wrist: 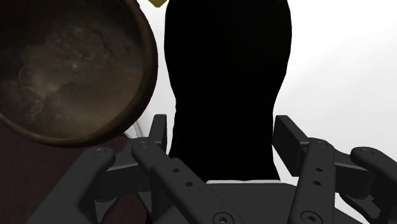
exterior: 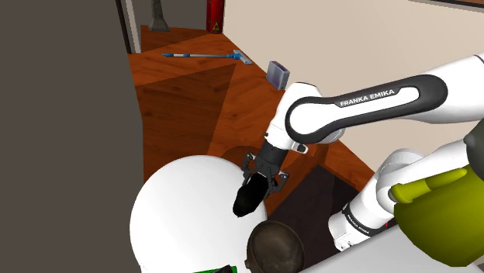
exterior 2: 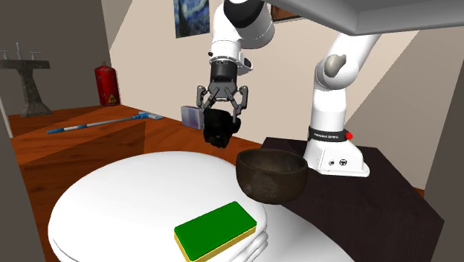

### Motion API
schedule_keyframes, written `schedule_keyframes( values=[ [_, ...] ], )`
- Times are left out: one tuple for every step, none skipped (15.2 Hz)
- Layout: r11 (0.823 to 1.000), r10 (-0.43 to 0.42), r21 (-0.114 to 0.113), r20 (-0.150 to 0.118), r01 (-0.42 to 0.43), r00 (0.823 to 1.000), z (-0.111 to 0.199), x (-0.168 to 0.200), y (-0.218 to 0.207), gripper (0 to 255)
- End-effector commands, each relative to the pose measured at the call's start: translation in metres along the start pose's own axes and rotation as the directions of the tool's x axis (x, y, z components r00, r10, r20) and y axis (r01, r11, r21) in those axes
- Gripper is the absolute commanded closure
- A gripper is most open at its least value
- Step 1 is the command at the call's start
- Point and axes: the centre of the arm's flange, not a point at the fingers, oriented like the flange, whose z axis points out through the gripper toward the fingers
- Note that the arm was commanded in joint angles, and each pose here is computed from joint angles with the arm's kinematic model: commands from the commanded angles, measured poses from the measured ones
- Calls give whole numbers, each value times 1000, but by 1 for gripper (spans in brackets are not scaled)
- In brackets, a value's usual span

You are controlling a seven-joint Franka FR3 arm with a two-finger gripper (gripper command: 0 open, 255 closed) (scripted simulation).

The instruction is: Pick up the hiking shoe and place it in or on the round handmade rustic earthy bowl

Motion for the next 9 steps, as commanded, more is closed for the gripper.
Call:
schedule_keyframes(
  values=[
    [1000, 0, 0, 0, 0, 1000, -11, -6, 0, 255],
    [1000, 0, 0, 0, 0, 1000, -15, -8, 0, 255],
    [1000, 0, 0, 0, 0, 1000, -20, -10, 1, 255],
    [1000, 0, 0, 0, 0, 1000, -25, -13, 1, 255],
    [1000, 0, 0, 0, 0, 1000, -30, -15, 1, 255],
    [1000, 0, 0, 0, 0, 1000, -34, -18, 1, 255],
    [1000, 0, 0, 0, 0, 1000, -39, -20, 1, 255],
    [1000, 0, 0, 0, 0, 1000, -44, -22, 1, 255],
    [1000, 0, 0, 0, 0, 1000, -48, -25, 1, 255]
  ],
)
